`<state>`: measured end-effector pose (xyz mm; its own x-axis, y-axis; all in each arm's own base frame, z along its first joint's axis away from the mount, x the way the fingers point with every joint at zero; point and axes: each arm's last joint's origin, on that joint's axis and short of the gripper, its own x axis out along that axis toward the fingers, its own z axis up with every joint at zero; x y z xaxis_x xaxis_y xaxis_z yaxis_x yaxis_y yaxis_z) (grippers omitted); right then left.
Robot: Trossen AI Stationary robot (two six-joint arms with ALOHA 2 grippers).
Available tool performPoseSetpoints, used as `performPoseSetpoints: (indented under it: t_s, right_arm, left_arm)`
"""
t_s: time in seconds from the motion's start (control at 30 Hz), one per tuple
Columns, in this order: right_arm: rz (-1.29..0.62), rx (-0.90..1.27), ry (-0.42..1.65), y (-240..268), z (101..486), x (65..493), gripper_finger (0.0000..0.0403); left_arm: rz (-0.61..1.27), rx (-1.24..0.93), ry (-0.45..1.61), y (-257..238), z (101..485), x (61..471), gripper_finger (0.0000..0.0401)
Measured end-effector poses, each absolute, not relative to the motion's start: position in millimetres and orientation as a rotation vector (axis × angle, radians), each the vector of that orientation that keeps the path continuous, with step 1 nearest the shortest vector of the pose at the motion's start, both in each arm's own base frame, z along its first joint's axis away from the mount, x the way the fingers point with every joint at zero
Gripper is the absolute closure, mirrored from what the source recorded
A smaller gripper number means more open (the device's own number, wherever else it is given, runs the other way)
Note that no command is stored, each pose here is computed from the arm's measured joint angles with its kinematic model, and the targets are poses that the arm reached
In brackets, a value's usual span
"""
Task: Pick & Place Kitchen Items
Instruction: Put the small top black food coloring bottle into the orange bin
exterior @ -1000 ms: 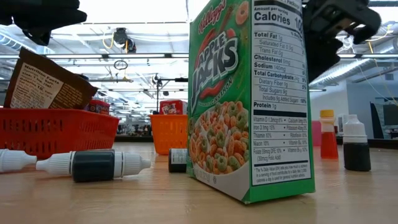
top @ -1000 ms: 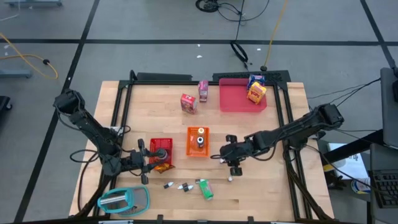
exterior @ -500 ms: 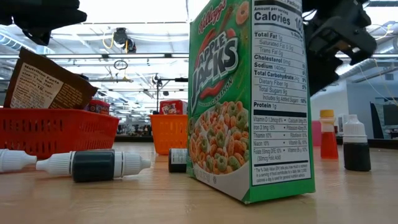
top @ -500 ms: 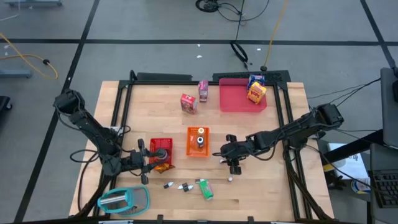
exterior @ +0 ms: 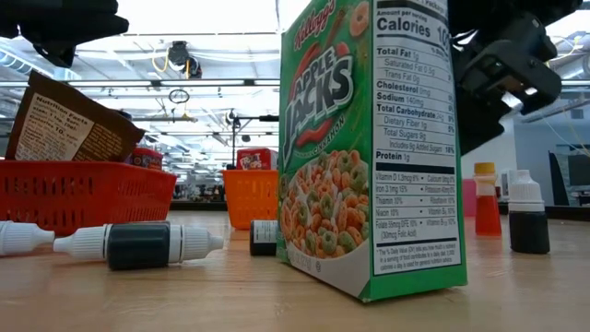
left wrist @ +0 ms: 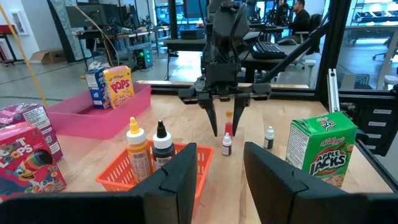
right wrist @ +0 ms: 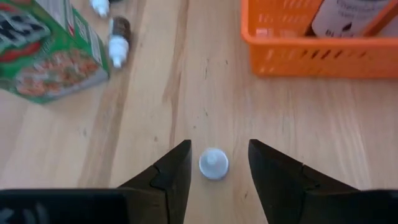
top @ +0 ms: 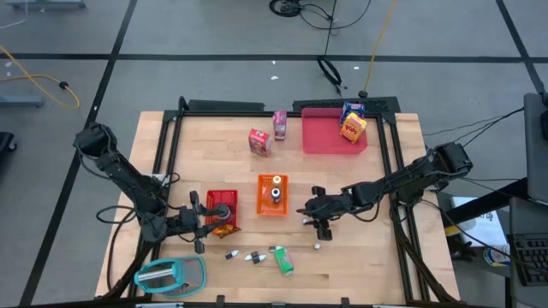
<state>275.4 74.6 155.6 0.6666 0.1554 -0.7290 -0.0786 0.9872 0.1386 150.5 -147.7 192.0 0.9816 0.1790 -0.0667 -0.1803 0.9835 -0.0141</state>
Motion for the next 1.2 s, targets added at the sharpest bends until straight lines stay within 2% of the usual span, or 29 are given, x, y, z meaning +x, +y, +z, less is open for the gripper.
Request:
performPoseSetpoints:
  t_s: [0.57, 0.7, 0.9, 1.2]
  right_arm:
    - [0.123, 0.105, 0.857, 75.8, 135.6, 279.9, 0.0261]
    - [0.12, 0.108, 0.854, 75.9, 134.9, 280.5, 0.0283]
    - [0.124, 0.104, 0.858, 76.0, 134.5, 280.3, 0.0347]
    - [0.125, 0.109, 0.774, 70.1, 158.1, 277.6, 0.0347]
  left_arm:
    - [0.181, -0.019, 0.067, -147.7, 191.8, 150.5, 0.0268]
    - [0.182, -0.017, 0.068, -147.7, 191.6, 150.5, 0.0267]
    - [0.182, -0.016, 0.069, -147.7, 191.4, 150.5, 0.0268]
    - [0.182, -0.015, 0.069, -147.7, 191.4, 150.5, 0.0268]
